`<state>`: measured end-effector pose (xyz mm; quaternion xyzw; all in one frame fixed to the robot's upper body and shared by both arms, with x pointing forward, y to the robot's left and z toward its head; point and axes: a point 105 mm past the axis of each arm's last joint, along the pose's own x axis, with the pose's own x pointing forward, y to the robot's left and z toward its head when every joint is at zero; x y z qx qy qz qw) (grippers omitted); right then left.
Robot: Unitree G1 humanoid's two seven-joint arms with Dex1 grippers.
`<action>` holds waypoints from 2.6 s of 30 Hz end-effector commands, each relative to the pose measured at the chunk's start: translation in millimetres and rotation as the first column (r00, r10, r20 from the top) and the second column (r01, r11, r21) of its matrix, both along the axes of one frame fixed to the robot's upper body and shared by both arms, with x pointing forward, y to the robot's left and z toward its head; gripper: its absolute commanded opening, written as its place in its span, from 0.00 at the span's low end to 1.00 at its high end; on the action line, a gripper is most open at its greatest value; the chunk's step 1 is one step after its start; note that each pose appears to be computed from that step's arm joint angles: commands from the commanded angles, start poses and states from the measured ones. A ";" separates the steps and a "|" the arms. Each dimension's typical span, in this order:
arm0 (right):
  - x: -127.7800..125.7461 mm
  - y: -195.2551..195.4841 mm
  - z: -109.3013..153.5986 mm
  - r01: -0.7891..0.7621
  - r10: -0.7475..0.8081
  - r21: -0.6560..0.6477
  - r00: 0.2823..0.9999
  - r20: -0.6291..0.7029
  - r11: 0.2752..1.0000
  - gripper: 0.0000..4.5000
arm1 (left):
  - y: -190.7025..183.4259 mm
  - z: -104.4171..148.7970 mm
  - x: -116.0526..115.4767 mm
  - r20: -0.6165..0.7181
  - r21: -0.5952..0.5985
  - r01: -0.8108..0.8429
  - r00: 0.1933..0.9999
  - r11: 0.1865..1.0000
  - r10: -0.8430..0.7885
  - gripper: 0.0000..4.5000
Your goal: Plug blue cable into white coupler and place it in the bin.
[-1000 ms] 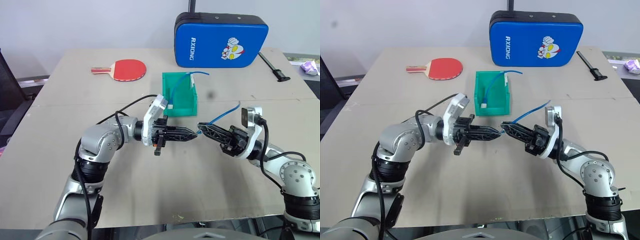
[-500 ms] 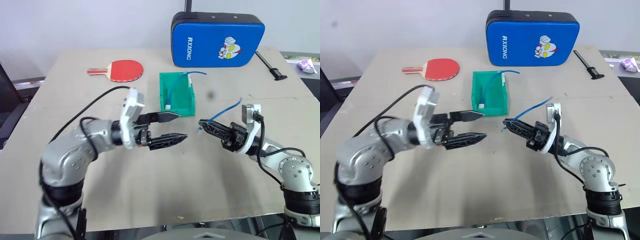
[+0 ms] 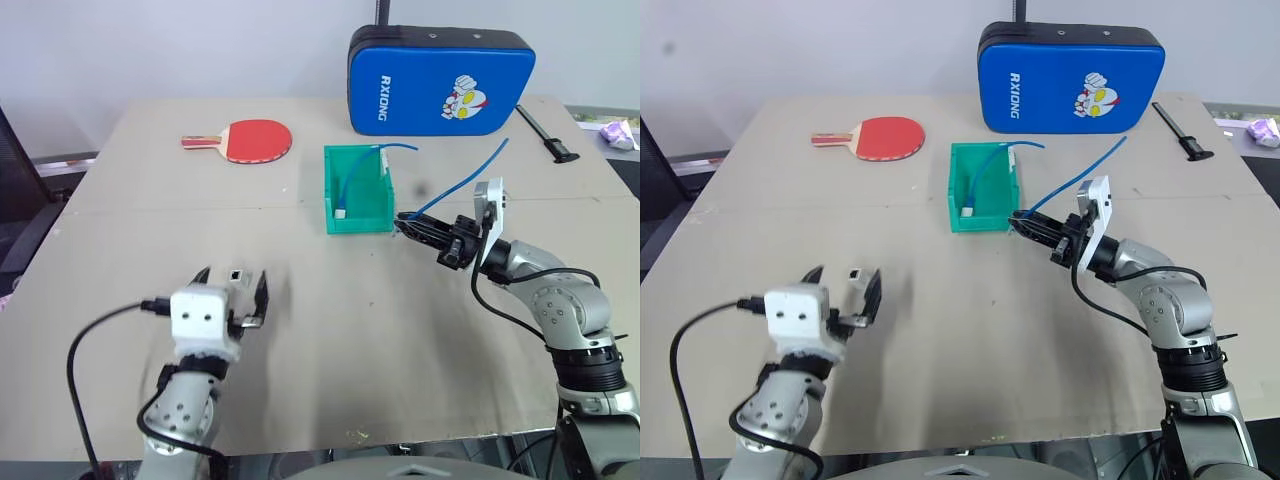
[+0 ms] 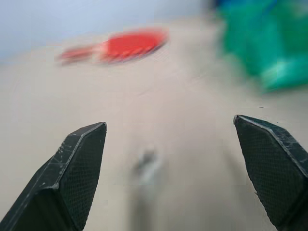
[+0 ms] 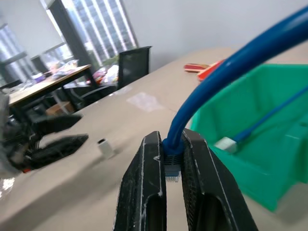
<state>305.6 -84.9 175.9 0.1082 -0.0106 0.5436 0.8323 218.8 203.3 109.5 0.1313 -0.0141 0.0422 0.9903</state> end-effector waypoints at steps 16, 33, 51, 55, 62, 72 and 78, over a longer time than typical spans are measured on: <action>-20.7 15.2 21.6 -0.063 0.062 0.008 0.991 0.116 0.998 0.00 | 11.7 -35.0 39.9 -0.031 -0.152 -0.044 0.999 0.987 0.040 0.97; -18.7 30.9 17.6 -0.037 0.042 -0.035 0.984 0.176 0.999 0.00 | -0.5 -36.8 50.1 -0.036 -0.209 0.084 0.995 0.974 -0.094 0.07; 4.9 102.6 36.6 0.074 -0.041 -0.039 0.834 0.551 0.996 0.00 | -94.6 39.8 86.9 0.182 0.081 0.445 0.873 0.892 -0.452 0.07; 2.5 103.8 33.5 0.060 -0.025 -0.047 0.839 0.543 0.997 0.00 | -92.2 36.9 88.2 0.167 0.093 0.437 0.879 0.895 -0.447 0.07; 4.0 110.9 15.7 0.052 0.022 -0.135 0.869 0.494 0.990 0.00 | -92.7 32.7 90.7 0.146 0.097 0.435 0.883 0.895 -0.445 0.07; 5.6 116.0 0.1 0.050 0.057 -0.215 0.885 0.462 0.975 0.00 | -94.6 28.7 91.0 0.128 0.097 0.439 0.885 0.893 -0.448 0.07; 12.4 115.4 9.2 0.089 -0.006 -0.160 0.888 0.460 0.983 0.00 | -96.9 25.5 89.9 0.121 0.090 0.444 0.884 0.892 -0.452 0.07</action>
